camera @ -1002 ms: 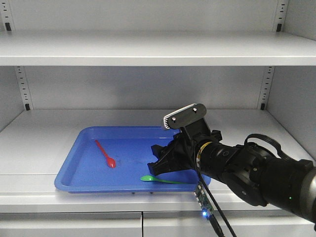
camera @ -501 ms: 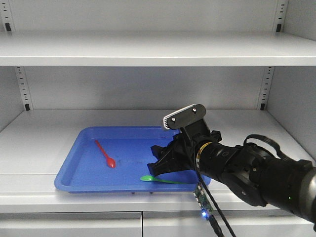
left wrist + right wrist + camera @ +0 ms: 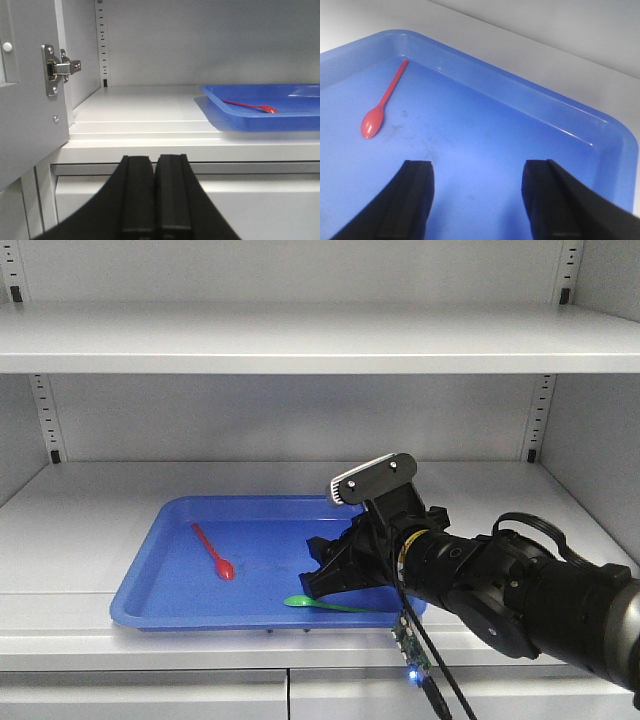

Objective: Sort red and green spoons into left cabinet
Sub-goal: 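Open the right gripper to release the green spoon, withdraw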

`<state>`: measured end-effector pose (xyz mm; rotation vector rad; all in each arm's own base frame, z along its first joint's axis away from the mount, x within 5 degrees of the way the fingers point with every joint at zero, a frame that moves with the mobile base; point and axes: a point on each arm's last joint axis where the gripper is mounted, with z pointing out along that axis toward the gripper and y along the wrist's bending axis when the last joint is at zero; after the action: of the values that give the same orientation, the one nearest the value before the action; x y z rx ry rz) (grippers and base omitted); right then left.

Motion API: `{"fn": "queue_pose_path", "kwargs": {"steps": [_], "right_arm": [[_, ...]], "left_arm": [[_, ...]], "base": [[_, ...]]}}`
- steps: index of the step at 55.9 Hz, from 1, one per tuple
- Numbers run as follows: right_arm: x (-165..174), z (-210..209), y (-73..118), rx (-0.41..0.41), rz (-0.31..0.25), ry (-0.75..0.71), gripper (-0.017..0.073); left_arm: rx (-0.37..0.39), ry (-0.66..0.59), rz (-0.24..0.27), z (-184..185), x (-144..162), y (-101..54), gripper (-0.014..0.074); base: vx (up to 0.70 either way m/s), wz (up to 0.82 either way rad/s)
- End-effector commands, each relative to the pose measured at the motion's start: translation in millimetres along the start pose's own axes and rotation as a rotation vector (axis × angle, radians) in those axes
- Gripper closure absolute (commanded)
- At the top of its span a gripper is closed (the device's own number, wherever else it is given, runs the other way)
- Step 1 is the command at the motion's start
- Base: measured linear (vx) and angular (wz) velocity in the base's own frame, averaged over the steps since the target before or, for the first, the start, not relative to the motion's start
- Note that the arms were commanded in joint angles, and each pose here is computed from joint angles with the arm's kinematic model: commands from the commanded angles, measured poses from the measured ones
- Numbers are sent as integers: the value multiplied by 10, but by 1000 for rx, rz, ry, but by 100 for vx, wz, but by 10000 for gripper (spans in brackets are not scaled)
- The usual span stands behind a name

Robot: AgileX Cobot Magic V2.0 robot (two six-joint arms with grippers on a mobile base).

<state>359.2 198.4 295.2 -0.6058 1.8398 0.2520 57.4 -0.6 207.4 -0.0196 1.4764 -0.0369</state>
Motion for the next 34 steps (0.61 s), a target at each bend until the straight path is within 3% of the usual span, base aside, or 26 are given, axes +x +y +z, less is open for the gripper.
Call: {"fn": "queue_pose_path", "kwargs": {"steps": [1,11,23,26,27,34], "right_arm": [[-299,-147,-28,-7,-2,-138,115],[-298,-147,-29,-7,-3,-137,115],[-351,-225,-43,7,-62,-139,149],[-392,-294,-61,15,-38,-142,177],[-472,-466,-169,50,13,-145,259],[-460,-668,-288,81,19,-180,361]], "left_arm": [[5,-67,-17,11,-84,-5,596],[5,-67,-17,11,-84,-5,596],[5,-67,-17,11,-84,-5,596],[5,-67,-17,11,-84,-5,596],[5,-67,-17,11,-84,-5,596],[5,-68,-17,11,-85,-5,596]], "base": [[0,0],[0,0],[0,0],[0,0],[0,0],[0,0]]}}
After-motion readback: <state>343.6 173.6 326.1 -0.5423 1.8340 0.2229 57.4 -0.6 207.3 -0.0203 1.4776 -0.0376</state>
